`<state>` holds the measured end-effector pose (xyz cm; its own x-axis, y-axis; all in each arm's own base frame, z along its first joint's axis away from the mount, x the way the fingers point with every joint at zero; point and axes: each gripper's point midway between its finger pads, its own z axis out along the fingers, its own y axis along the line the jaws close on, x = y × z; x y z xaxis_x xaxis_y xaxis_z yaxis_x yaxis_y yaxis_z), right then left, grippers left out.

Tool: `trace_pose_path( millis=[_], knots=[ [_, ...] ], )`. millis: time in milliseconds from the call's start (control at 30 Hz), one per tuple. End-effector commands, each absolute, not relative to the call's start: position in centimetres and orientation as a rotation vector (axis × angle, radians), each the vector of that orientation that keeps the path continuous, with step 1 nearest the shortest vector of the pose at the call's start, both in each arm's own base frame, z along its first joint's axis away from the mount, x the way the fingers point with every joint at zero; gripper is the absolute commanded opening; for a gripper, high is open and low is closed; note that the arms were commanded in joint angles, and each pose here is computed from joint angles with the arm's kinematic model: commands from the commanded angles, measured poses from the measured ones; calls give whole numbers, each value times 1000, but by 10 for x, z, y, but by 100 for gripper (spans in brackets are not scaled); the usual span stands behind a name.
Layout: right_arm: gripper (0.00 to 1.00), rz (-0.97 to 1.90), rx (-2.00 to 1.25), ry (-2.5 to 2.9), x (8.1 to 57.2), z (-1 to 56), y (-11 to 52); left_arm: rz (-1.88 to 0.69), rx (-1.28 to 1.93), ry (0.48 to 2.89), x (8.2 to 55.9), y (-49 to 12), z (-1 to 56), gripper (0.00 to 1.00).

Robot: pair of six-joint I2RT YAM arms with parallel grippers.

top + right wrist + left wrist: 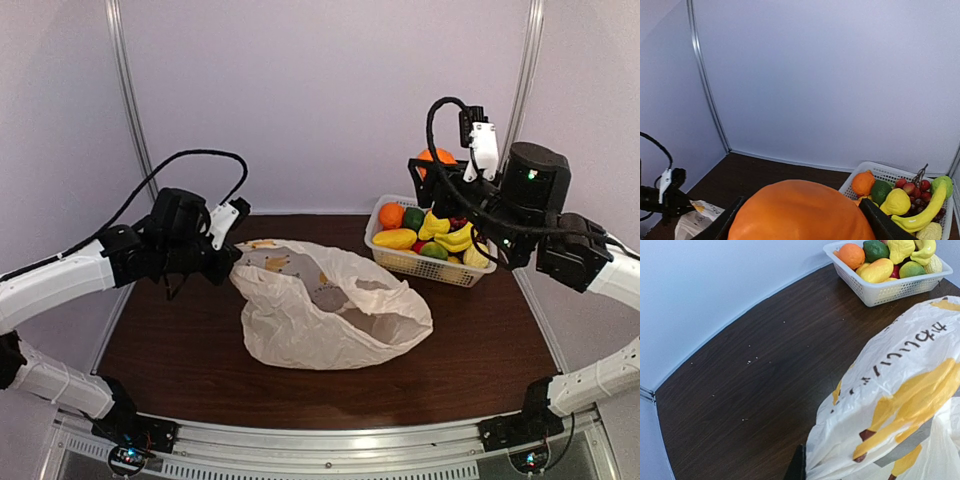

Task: Untie the knot of the plastic bag and take out the fruit
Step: Place the fake fruit in the bin.

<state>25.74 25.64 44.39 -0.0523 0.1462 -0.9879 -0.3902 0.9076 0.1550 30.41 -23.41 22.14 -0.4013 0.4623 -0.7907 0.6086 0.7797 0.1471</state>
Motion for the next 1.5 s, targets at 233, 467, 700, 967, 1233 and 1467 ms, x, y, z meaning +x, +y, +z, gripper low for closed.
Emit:
trace_pose_path(
  millis=[233, 467, 700, 967, 1233, 1467],
  knots=[
    [63, 119, -52, 1907, 379, 322, 151, -55, 580, 2094, 329, -183, 232, 0],
    [63, 66, 8, 2054, 450, 268, 115, -58, 570, 2108, 332, -181, 228, 0],
    [66, -103, 87, 2120, 486, 240, 82, -121, 615, 2147, 332, -195, 214, 0],
    [72, -133, 104, 2165, 503, 217, 75, -144, 637, 2169, 332, -200, 206, 0],
    [83, -144, 122, 2167, 504, 214, 70, -150, 647, 2181, 333, -203, 201, 0],
    [89, -148, 129, 2166, 505, 215, 68, -163, 659, 2188, 333, -206, 199, 0]
  ],
)
